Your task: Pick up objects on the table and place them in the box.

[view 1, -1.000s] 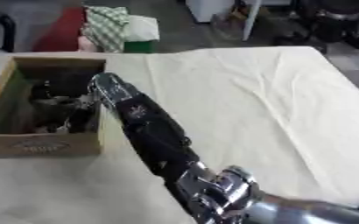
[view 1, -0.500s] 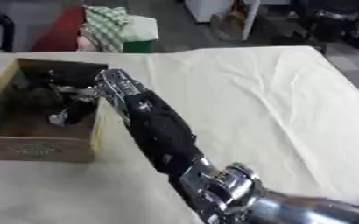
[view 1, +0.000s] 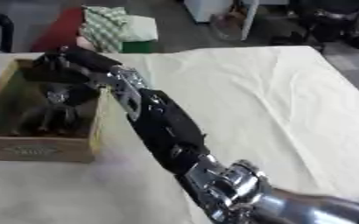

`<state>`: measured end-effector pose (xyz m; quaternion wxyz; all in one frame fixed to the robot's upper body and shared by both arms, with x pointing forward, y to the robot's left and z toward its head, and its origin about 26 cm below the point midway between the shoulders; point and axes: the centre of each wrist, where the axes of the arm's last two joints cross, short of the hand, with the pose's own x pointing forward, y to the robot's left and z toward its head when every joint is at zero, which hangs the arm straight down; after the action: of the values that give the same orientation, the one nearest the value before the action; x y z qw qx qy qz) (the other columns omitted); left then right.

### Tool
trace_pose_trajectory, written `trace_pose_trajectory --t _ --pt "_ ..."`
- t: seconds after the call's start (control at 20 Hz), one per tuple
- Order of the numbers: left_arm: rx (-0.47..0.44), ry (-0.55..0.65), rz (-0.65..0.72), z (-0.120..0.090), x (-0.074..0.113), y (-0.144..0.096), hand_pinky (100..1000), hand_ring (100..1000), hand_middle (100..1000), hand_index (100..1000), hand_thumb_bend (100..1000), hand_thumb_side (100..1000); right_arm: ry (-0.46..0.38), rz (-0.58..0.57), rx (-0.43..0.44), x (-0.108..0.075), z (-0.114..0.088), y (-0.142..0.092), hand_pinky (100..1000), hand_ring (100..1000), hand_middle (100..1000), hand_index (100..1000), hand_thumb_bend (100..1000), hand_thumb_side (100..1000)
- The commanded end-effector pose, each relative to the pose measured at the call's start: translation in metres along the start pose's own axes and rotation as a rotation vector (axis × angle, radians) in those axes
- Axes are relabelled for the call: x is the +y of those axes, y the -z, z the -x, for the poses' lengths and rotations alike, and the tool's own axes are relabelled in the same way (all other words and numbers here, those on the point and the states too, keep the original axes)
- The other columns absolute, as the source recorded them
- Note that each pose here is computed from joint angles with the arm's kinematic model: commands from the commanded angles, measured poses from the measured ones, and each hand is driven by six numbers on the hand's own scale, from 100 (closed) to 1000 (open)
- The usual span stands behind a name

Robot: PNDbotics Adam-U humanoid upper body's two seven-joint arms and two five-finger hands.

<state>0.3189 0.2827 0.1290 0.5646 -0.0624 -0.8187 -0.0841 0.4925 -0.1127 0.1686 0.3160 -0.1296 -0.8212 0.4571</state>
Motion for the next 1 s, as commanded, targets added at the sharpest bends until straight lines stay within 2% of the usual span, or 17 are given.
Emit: trace_pose_trajectory --t 0.05,0.25,0.5,0.7,0.85,1.0 --pt "-0.024 0.021 -0.008 -0.008 0.005 0.001 646 665 575 558 100 857 0.150 0.107 0.010 -0.027 0.010 -0.006 727 579 597 767 100 579" --pt "-0.023 0.026 -0.017 -0.008 0.007 0.000 647 665 575 558 100 857 0.345 0.133 -0.005 -0.050 0.025 -0.027 721 574 595 763 100 595" --pt "-0.018 0.034 -0.028 -0.007 0.010 -0.003 648 666 574 558 100 857 0.498 0.142 0.019 -0.077 0.052 -0.069 708 562 587 754 100 647" --pt "-0.014 0.041 -0.039 -0.007 0.012 -0.004 648 666 574 558 100 857 0.585 0.186 0.070 -0.092 0.068 -0.104 702 555 579 744 100 680" --pt "-0.014 0.043 -0.040 -0.007 0.012 -0.005 648 666 573 558 100 857 0.622 0.199 0.077 -0.097 0.069 -0.113 699 550 573 736 100 707" --pt "-0.009 0.050 -0.047 -0.006 0.014 -0.006 648 667 573 558 100 858 0.659 0.242 0.138 -0.099 0.080 -0.145 700 552 575 732 100 737"
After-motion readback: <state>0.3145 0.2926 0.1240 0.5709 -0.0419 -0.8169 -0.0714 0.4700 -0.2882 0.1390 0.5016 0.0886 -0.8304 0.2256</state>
